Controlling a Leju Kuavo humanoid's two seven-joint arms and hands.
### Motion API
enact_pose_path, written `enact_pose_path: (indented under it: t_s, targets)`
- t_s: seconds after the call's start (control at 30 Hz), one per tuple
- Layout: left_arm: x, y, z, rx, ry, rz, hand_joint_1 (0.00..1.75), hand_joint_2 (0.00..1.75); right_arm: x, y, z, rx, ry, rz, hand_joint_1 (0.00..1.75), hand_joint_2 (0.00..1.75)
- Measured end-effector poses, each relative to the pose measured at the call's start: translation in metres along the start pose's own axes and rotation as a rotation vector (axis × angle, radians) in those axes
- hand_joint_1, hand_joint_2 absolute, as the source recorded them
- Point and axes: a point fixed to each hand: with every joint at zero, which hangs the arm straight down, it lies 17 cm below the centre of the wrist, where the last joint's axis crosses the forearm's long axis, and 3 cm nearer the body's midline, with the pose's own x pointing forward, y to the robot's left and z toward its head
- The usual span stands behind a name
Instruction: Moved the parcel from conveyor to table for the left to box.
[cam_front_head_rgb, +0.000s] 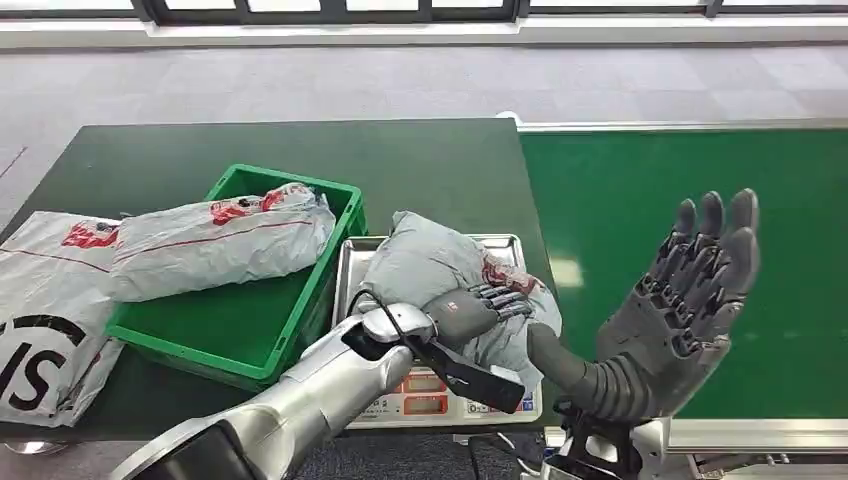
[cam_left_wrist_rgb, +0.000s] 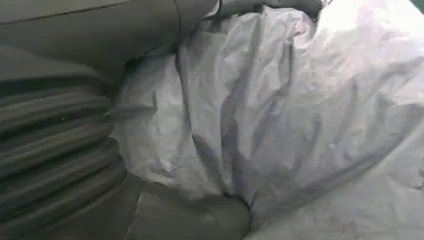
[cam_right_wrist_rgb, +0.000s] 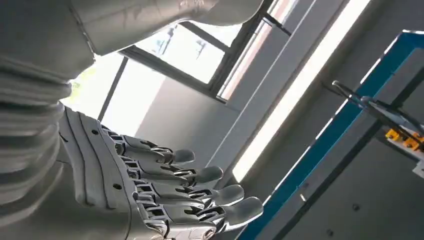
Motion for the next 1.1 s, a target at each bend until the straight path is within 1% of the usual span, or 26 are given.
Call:
enact_pose_path:
  t_s: [0.13,0.5,1.0,1.1]
  targets:
    - [-0.006,0.012,0.0,0.051,0.019,-0.004,1.75,1.75,-0.003,0.0,0.001,-0.006,0.008,-0.001,0.0,1.75]
    - [-0.007,0.037,0.003,0.111,-0.003,0.07,1.75,1.75,-0.006,0.001,-0.001,-0.008,0.02,-0.008,0.0,1.75]
    - [-0.007,0.041,0.005,0.111,-0.021,0.149,1.75,1.75,-0.008,0.001,-0.001,-0.008,0.032,-0.015,0.0,1.75]
    - [-0.009,0.05,0.006,0.157,-0.02,0.151,1.75,1.75,-0.008,0.001,-0.001,-0.01,0.034,-0.018,0.0,1.75]
